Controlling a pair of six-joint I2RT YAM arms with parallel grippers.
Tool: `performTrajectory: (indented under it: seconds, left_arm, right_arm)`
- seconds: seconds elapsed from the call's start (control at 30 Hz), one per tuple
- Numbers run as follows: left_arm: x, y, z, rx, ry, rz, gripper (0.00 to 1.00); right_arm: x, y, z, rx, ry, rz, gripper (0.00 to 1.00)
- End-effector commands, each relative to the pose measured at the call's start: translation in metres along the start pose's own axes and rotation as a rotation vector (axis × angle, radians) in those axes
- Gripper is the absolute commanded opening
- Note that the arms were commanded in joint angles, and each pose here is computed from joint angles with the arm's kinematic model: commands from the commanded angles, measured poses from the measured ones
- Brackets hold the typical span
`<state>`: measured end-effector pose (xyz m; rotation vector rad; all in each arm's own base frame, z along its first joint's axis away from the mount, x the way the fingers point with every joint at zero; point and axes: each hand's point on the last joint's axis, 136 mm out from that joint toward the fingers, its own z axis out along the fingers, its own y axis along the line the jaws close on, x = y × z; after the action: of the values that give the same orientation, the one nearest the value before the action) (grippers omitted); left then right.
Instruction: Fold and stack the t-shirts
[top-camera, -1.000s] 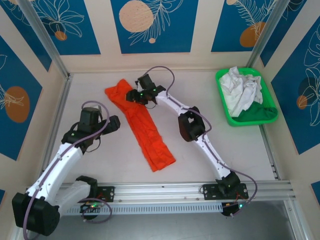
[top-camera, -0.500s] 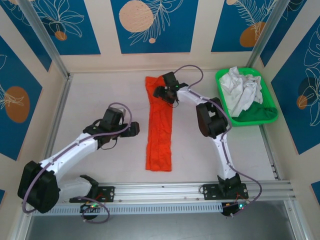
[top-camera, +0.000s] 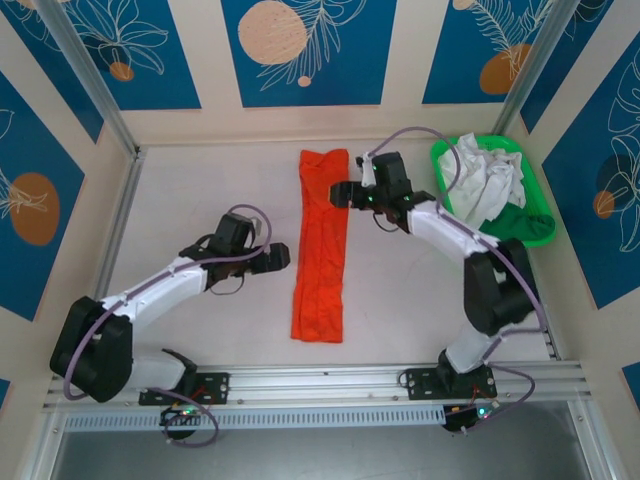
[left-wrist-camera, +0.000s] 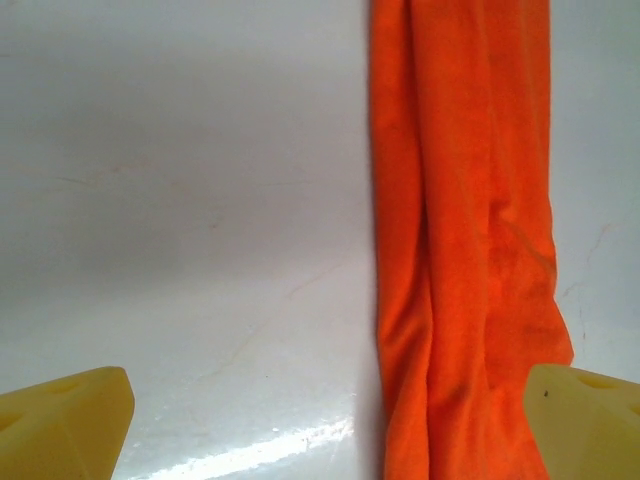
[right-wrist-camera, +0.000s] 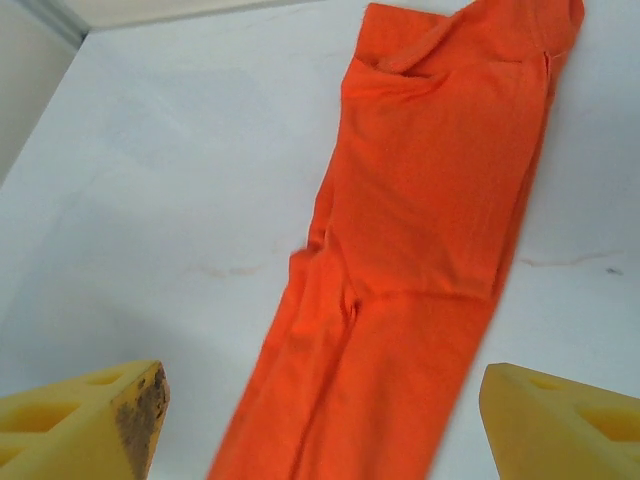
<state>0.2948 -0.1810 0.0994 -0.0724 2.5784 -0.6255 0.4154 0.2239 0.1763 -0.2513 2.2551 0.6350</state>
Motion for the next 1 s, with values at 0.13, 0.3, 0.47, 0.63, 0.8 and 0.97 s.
performTrajectory:
  seconds: [0.13, 0.3, 0.47, 0.63, 0.8, 0.97]
  left_arm:
    - [-0.035, 0.008, -0.004, 0.043, -0.04, 0.014, 1.0]
    - [-0.042, 0.016, -0.004, 0.111, -0.029, -0.001, 1.0]
    - [-0.047, 0.035, -0.005, 0.157, -0.039, -0.104, 1.0]
    - [-0.042, 0.045, -0.003, 0.144, -0.029, -0.131, 1.0]
    - [-0.039, 0.05, -0.002, 0.131, -0.024, -0.144, 1.0]
    - [-0.037, 0.051, -0.003, 0.131, -0.025, -0.151, 1.0]
  right_arm:
    - [0.091, 0.067, -0.053, -0.165, 0.063, -0.561, 0.83]
    - [0.172, 0.118, -0.079, -0.366, 0.168, -0.872, 0.79]
    - [0.236, 0.159, -0.093, -0.531, 0.282, -1.022, 0.77]
    - [0.28, 0.17, -0.085, -0.561, 0.426, -1.072, 0.7]
    - [0.305, 0.146, -0.065, -0.481, 0.552, -1.108, 0.57]
    - [0.309, 0.133, -0.052, -0.434, 0.574, -1.114, 0.51]
